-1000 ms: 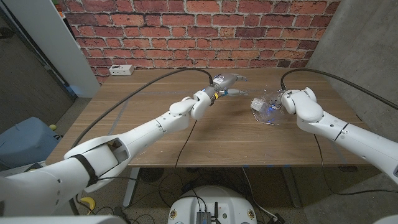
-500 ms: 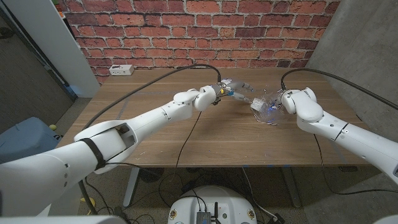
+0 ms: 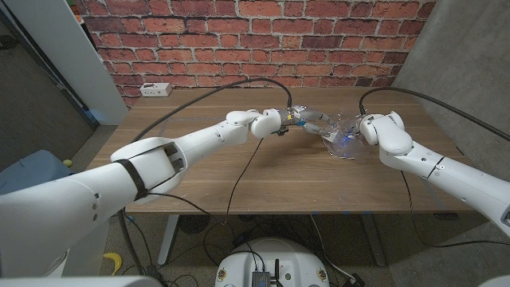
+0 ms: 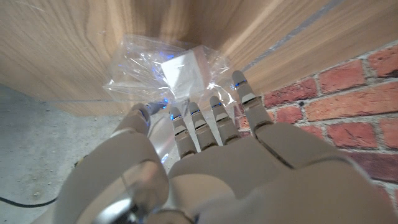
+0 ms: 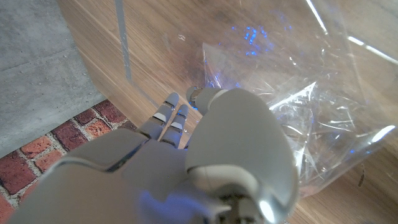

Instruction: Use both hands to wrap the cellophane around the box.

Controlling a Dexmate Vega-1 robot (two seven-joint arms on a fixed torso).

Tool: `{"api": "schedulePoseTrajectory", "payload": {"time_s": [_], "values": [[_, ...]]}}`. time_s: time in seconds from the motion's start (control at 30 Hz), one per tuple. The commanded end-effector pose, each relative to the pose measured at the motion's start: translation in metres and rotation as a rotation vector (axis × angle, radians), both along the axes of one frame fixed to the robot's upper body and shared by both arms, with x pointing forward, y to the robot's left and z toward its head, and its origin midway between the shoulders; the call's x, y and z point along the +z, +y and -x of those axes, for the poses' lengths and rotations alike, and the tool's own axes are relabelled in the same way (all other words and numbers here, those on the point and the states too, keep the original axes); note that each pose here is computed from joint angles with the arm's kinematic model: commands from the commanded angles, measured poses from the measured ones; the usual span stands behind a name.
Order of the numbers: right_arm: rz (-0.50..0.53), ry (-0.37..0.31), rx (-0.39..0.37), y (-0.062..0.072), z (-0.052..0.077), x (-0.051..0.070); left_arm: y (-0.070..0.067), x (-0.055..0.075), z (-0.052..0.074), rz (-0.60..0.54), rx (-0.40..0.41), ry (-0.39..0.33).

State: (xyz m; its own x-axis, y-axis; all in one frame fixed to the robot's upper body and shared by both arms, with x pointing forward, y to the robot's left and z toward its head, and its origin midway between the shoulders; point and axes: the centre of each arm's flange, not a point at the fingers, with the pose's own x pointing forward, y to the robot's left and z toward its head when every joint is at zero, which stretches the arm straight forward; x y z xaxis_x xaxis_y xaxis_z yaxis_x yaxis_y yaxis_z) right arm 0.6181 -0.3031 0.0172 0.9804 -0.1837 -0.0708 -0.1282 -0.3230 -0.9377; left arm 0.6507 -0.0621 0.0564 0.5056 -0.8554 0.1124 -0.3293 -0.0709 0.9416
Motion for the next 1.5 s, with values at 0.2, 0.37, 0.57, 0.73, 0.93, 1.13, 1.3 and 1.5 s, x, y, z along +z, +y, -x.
{"api": "schedulePoseTrajectory", "payload": {"time_s": [0.2, 0.37, 0.57, 0.73, 0.93, 1.13, 1.3, 1.5], "values": [[-0.004, -0.002, 0.008, 0.001, 0.003, 0.000, -0.024, -0.020, -0.016, -0.218, 0.026, -0.006], [-0.006, -0.003, 0.003, -0.001, 0.005, -0.001, -0.029, -0.024, -0.020, -0.265, 0.065, -0.070], [-0.007, -0.004, 0.008, 0.000, 0.005, 0.000, -0.032, -0.026, -0.027, -0.277, 0.139, -0.111], [-0.006, -0.013, 0.019, 0.002, 0.004, 0.002, -0.039, -0.026, -0.034, -0.291, 0.252, -0.083], [-0.039, -0.052, 0.034, 0.000, 0.007, 0.009, -0.043, -0.029, -0.035, -0.305, 0.312, -0.045], [-0.035, -0.092, 0.043, -0.003, 0.014, 0.012, -0.042, -0.031, -0.035, -0.320, 0.303, -0.051], [-0.044, -0.133, 0.061, -0.004, 0.019, 0.015, -0.043, -0.032, -0.035, -0.327, 0.295, -0.063], [-0.089, -0.206, 0.089, -0.008, 0.027, 0.023, -0.043, -0.033, -0.033, -0.335, 0.272, -0.064]]}}
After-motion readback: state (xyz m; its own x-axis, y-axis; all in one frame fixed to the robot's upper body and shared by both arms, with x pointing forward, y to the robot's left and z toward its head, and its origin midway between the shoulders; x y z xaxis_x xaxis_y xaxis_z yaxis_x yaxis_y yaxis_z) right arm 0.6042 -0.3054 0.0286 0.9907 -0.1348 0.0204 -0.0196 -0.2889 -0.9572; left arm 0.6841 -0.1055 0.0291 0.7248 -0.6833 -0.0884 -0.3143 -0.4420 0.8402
